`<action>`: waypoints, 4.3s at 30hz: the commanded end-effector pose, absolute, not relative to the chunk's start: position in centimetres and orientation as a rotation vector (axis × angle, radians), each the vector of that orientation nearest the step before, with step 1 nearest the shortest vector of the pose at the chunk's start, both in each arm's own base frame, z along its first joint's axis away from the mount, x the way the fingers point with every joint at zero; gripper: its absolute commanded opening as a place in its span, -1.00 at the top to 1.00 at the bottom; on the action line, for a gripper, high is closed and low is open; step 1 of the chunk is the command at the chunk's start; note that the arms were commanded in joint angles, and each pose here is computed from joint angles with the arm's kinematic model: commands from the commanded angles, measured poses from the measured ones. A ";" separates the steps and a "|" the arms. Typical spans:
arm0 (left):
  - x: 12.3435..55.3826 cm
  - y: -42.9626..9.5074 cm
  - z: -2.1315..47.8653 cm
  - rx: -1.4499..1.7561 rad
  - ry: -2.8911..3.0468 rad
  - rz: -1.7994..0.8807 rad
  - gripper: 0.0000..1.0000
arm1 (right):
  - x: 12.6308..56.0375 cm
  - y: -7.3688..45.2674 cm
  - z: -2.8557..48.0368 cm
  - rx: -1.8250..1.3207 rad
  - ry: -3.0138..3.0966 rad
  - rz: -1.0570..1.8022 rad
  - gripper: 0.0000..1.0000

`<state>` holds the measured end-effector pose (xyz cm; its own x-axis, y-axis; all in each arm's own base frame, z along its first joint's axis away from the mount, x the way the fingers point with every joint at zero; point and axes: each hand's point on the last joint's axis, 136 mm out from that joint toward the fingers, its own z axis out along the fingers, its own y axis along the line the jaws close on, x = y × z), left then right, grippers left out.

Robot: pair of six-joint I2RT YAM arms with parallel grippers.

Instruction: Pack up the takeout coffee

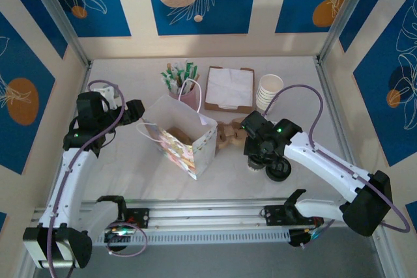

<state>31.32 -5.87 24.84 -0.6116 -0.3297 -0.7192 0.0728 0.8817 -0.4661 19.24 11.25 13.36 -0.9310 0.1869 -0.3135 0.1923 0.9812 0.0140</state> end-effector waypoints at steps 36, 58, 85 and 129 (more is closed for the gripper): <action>31.4 -5.3 24.5 -0.205 2.157 -0.563 -0.59 | 19.5 13.1 14.0 0.064 2.789 0.115 -0.26; 31.6 -2.0 27.0 -0.427 2.092 -0.427 -0.63 | 17.9 16.7 28.0 -0.517 2.464 0.423 -0.25; 29.3 -9.4 15.7 -0.488 2.350 -0.876 -0.45 | 17.3 19.0 39.6 -0.684 2.104 0.554 -0.23; 24.3 -12.5 18.4 -0.050 2.443 -0.669 -0.63 | 17.8 28.4 32.7 -1.610 2.115 0.479 -0.10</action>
<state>24.35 -13.06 17.37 -0.8278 -0.2585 -0.4980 0.0702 0.8329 -0.5490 18.30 28.56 33.22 -0.2764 -0.7679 -0.5779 -0.9478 0.3172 0.0319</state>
